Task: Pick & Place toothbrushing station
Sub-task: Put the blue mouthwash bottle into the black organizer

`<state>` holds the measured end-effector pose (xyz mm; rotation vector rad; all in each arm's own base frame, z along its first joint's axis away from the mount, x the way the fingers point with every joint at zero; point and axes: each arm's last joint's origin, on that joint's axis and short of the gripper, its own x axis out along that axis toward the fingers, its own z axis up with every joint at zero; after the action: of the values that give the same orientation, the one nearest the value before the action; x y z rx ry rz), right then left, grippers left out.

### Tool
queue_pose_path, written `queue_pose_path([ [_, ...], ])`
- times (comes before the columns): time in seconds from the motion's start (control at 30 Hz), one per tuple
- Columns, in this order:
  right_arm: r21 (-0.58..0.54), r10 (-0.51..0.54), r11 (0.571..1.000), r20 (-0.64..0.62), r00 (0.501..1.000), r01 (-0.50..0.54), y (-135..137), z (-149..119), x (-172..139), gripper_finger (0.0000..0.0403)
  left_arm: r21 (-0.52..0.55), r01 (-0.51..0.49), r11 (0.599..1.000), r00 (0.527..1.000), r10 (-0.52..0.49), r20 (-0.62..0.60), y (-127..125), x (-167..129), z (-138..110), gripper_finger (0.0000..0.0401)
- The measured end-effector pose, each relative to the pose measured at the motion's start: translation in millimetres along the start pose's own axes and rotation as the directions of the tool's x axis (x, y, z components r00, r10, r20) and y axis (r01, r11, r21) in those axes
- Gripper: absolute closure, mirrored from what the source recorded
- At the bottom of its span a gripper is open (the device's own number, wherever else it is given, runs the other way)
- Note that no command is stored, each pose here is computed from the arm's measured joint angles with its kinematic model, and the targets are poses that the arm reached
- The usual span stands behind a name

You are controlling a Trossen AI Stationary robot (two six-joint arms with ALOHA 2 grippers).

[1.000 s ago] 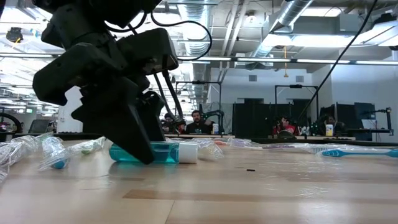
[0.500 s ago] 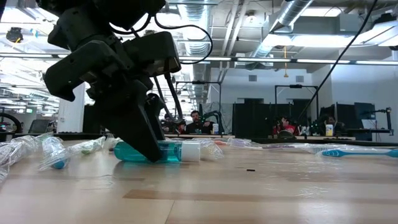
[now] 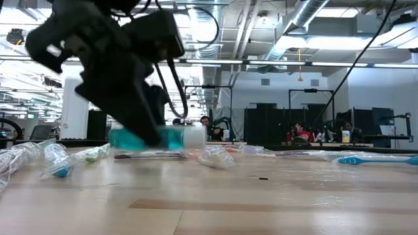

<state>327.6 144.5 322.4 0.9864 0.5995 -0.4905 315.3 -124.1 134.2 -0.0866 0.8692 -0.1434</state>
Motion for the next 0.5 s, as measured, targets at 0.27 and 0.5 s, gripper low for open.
queue_pose_path([
  [0.27, 0.039, 0.02, 0.999, 0.002, 1.0, -0.02, 2.0, 0.3, -0.1, 0.0397, -0.025, -0.026, 0.999, 0.994, 0.028, 0.104, -1.0, -25.8, 16.8, 0.0248],
  [0.5, -0.032, 0.084, 0.996, 0.016, 0.996, -0.083, 7.8, 3.3, -8.0, 0.0334, -0.065, -0.02, 0.998, 0.98, 0.032, 0.195, -1.9, -51.2, 30.5, 0.0249],
])
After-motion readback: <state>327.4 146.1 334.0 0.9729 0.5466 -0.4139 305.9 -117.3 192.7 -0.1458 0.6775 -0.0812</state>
